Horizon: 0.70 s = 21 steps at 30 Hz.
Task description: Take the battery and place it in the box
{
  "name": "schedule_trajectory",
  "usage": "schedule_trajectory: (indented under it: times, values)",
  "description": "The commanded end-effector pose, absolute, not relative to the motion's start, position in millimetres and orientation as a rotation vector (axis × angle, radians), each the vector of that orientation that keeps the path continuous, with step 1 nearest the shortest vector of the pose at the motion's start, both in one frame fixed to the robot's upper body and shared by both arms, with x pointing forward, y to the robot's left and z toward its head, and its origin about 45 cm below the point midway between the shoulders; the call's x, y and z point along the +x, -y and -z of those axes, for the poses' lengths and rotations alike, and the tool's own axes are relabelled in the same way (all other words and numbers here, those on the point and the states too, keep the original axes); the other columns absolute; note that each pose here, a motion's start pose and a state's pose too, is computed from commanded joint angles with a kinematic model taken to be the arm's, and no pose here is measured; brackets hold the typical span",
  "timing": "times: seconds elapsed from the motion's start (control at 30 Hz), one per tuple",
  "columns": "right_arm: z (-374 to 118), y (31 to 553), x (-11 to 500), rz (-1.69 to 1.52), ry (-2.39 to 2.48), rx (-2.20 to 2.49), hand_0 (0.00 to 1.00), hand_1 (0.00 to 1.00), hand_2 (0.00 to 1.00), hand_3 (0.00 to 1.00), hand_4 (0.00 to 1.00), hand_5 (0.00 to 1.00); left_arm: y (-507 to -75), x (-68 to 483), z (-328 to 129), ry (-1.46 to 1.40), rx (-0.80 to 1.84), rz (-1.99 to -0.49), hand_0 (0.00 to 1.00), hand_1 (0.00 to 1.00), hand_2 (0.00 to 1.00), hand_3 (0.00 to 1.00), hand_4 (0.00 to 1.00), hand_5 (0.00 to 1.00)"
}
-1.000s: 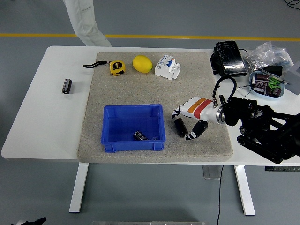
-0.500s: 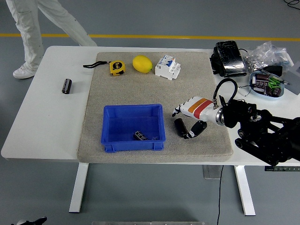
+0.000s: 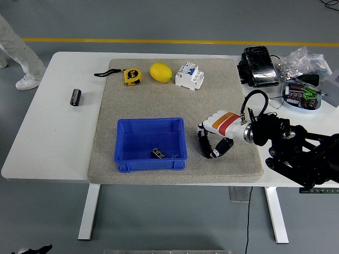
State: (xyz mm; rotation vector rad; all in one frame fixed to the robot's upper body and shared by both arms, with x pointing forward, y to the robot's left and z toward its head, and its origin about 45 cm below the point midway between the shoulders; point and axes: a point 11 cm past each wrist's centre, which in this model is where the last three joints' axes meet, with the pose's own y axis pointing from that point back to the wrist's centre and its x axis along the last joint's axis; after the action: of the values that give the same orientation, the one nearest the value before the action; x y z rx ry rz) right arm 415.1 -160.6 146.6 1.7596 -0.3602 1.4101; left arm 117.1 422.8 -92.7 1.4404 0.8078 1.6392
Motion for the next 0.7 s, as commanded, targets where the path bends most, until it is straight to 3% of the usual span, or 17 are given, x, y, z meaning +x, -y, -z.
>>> schedule_trajectory:
  times: [0.03, 0.07, 0.7]
  values:
    - [-147, 161, 415, -1.412, 0.363, 1.758, 0.374, 0.492, 0.561, 0.583, 0.908, 0.289, -423, 117, 93, -0.809, 1.44, -1.639, 0.693, 0.657, 0.722, 0.623, 0.64, 0.482]
    - [-147, 161, 415, -1.413, 0.365, 1.757, 0.346, 0.448, 0.519, 0.513, 0.848, 0.256, -423, 117, 93, -0.809, 1.44, -1.64, 0.692, 0.659, 0.721, 0.623, 0.639, 0.481]
    - [-179, 170, 433, -1.429, 0.51, 1.755, 0.33, 0.429, 0.496, 0.495, 0.814, 0.219, -426, 114, 92, -0.8, 1.457, -1.626, 0.689, 0.656, 0.72, 0.621, 0.639, 0.482]
